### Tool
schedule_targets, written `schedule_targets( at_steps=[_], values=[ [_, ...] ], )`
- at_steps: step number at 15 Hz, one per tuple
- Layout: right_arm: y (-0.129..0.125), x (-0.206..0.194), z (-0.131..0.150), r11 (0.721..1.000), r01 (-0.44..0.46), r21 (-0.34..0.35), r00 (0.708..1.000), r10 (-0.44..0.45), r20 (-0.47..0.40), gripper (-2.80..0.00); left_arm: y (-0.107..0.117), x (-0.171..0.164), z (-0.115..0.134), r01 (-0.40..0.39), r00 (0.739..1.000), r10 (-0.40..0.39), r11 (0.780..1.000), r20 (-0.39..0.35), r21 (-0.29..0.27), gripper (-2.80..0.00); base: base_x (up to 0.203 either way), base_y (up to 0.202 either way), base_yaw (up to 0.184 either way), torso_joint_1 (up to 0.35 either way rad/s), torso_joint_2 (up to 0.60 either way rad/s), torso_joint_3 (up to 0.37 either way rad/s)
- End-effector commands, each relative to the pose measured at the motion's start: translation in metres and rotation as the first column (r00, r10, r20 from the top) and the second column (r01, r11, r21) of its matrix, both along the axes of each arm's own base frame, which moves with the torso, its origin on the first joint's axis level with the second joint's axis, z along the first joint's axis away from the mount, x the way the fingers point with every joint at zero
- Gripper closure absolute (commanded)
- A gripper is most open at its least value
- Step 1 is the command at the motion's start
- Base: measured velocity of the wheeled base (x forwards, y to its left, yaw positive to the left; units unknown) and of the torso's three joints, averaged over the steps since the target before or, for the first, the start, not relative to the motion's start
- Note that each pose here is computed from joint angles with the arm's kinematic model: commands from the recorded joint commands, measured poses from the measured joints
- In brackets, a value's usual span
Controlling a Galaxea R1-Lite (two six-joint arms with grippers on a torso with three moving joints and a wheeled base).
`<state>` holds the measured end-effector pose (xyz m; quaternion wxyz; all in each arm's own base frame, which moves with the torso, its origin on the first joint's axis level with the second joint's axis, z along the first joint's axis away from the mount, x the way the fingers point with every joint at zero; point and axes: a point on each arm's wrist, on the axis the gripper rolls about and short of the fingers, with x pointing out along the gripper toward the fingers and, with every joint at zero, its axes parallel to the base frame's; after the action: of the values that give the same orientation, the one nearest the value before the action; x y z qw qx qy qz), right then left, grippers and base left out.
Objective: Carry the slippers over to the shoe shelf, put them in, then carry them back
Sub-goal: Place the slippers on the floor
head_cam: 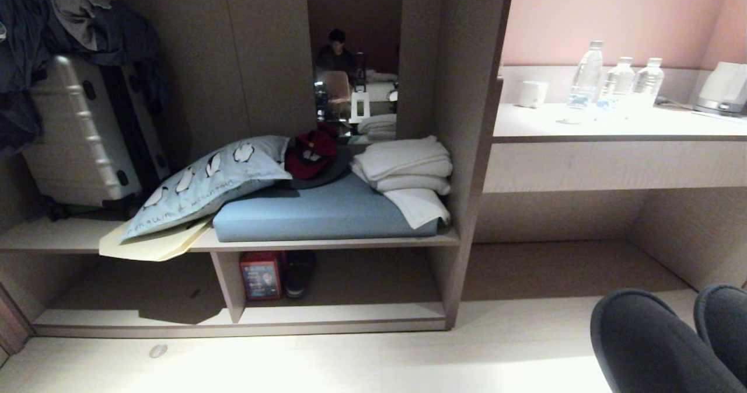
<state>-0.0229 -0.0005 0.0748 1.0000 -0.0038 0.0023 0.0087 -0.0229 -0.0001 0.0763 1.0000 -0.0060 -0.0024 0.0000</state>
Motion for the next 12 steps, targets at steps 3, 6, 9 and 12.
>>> schedule_targets(
  at_steps=[3,6,9,12],
  values=[
    [0.0000,0.0001,0.0000,1.000,0.001,0.000,1.000,-0.001,-0.001,0.00,0.0000,0.0000,0.0000,0.000,1.000,0.000,1.000,0.001,0.001,0.00,0.000,-0.198,0.004,0.003,0.00,0.003],
    [0.0000,0.0001,0.0000,1.000,0.000,0.000,1.000,0.000,-0.001,0.00,0.0000,0.0000,0.0000,-0.001,1.000,0.001,1.000,0.001,0.000,0.00,0.000,-0.197,0.003,-0.001,0.00,0.006],
    [0.0000,0.0001,0.0000,1.000,0.000,0.000,1.000,0.000,-0.001,0.00,0.0000,0.0000,0.0000,-0.001,1.000,0.001,1.000,0.001,0.000,0.00,0.000,-0.197,0.002,0.004,0.00,0.003],
    [0.0000,0.0001,0.0000,1.000,-0.001,0.000,1.000,0.001,-0.001,0.00,0.0000,0.0000,0.0000,-0.001,1.000,0.001,1.000,0.001,0.000,0.00,0.000,-0.199,0.001,0.003,0.00,0.003]
  ],
)
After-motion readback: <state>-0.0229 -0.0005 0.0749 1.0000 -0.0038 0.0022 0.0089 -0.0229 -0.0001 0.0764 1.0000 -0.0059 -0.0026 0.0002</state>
